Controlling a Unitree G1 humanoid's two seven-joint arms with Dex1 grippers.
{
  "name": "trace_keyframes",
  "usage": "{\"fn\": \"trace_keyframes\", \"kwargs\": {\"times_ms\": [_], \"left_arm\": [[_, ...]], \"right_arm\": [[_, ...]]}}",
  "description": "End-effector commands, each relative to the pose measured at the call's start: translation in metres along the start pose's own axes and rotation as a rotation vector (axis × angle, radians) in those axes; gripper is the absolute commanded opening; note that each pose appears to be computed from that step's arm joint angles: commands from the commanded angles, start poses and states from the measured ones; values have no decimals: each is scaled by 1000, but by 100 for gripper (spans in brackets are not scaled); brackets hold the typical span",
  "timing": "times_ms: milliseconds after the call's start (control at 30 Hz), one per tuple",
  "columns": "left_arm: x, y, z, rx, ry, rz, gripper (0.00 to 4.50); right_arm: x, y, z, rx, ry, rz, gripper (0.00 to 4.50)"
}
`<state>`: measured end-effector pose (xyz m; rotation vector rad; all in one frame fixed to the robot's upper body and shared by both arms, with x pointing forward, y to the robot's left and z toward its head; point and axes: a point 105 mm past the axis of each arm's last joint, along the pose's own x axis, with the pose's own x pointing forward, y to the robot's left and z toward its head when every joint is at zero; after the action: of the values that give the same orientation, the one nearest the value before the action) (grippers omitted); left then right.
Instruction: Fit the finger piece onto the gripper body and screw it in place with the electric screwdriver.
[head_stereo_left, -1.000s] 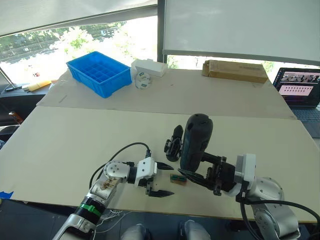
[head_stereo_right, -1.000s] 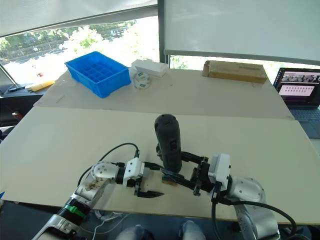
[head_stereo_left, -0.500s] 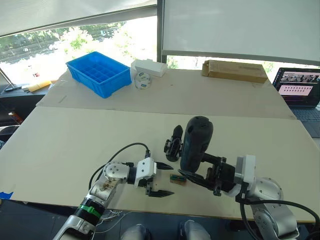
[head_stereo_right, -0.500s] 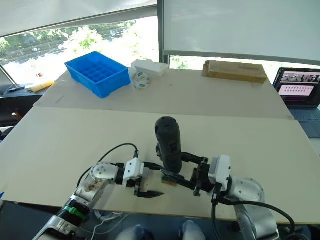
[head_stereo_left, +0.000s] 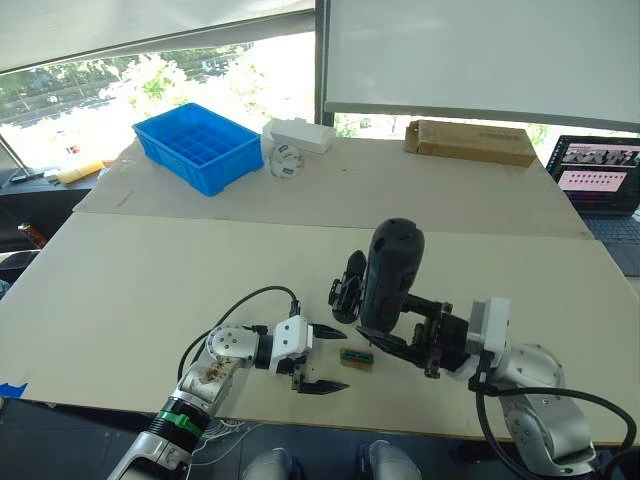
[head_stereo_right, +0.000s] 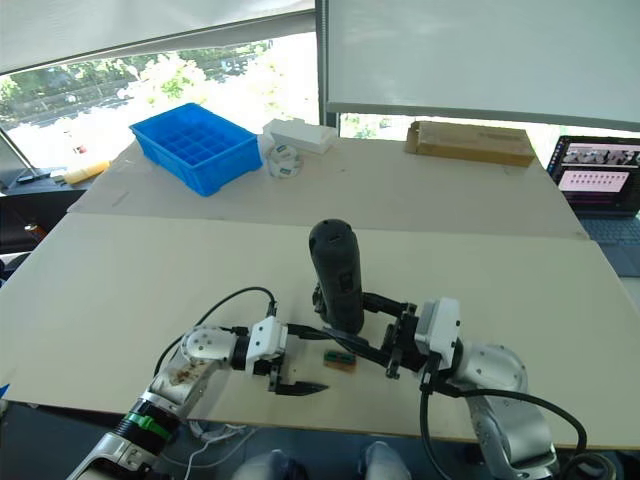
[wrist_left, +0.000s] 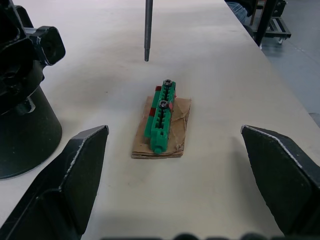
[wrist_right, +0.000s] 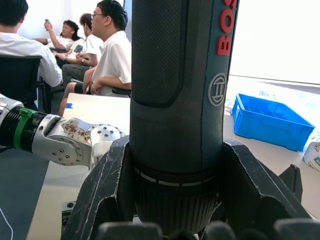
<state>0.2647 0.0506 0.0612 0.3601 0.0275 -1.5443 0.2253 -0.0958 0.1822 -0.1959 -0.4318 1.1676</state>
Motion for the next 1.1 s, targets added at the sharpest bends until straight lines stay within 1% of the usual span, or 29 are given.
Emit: {"fn": "trace_keyframes", "kwargs": {"times_ms": [33,400,1100], "left_arm": [[3,-7,-12,-49,26,-15,450],[4,-8,-13,-53,24,-21,450],[5,-7,-13,-61,23,-18,450]], "right_arm": [[3,1,15,-40,-44,10,192],[3,7,11,-8,-32,24,192],[-3,7,3,1,-18,15,192]]}}
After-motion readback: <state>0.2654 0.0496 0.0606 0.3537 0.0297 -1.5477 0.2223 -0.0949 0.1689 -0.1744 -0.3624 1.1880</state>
